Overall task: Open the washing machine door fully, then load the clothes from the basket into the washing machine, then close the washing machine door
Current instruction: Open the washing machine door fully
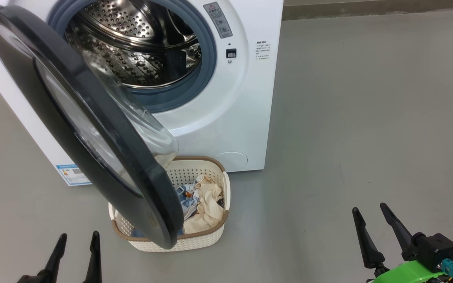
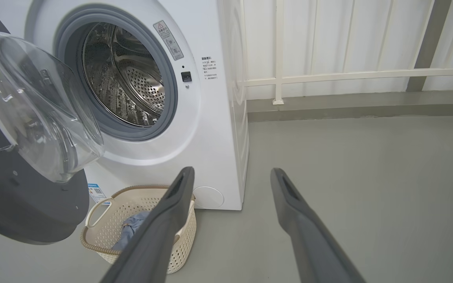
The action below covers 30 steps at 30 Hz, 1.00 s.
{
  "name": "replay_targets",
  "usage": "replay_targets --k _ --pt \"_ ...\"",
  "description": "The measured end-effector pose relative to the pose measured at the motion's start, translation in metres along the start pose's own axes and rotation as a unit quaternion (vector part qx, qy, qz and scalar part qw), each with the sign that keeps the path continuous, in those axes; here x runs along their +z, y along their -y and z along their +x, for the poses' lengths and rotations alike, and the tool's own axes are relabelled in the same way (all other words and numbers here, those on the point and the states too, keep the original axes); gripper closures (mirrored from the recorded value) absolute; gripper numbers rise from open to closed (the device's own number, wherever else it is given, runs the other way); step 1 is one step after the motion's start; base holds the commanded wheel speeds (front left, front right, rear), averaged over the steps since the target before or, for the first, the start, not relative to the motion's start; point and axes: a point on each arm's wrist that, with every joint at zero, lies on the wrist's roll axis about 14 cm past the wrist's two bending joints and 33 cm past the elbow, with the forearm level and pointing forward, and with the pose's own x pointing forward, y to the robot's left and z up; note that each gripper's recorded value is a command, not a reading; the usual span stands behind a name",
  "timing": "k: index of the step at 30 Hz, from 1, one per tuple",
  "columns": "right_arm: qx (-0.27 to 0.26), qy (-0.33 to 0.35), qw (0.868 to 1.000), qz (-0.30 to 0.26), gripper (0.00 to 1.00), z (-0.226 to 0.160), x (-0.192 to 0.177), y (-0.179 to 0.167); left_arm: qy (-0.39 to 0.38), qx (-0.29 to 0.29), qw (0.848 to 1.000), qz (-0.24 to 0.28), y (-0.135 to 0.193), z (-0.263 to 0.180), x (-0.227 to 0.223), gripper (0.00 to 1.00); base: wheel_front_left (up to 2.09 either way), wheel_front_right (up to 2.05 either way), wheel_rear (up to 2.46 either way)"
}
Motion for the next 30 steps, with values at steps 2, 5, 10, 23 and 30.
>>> replay_targets --k 2,5,10,23,30 --pt "0.000 -0.001 1.000 -0.001 0.00 0.000 -0.001 0.000 0.000 0.000 1.000 0.000 0.000 0.000 0.000 0.00 0.00 0.00 0.00" --pt "0.000 -0.003 1.000 -0.001 0.00 0.000 -0.002 0.000 -0.001 0.000 1.000 0.000 0.000 0.000 -0.001 0.00 0.00 0.00 0.00" --pt "-0.001 -0.008 1.000 -0.001 0.00 0.000 -0.005 0.001 -0.004 0.000 1.000 -0.001 0.000 0.000 -0.003 1.00 0.00 0.00 0.00" --pt "-0.006 -0.014 1.000 0.001 0.00 0.002 -0.009 0.004 0.042 0.006 0.999 -0.010 -0.001 0.009 0.026 1.00 0.00 0.00 0.00" --pt "-0.005 -0.012 1.000 0.003 0.00 0.002 -0.009 0.001 0.158 -0.020 0.987 0.019 0.013 0.026 0.103 1.00 0.00 0.00 0.00"
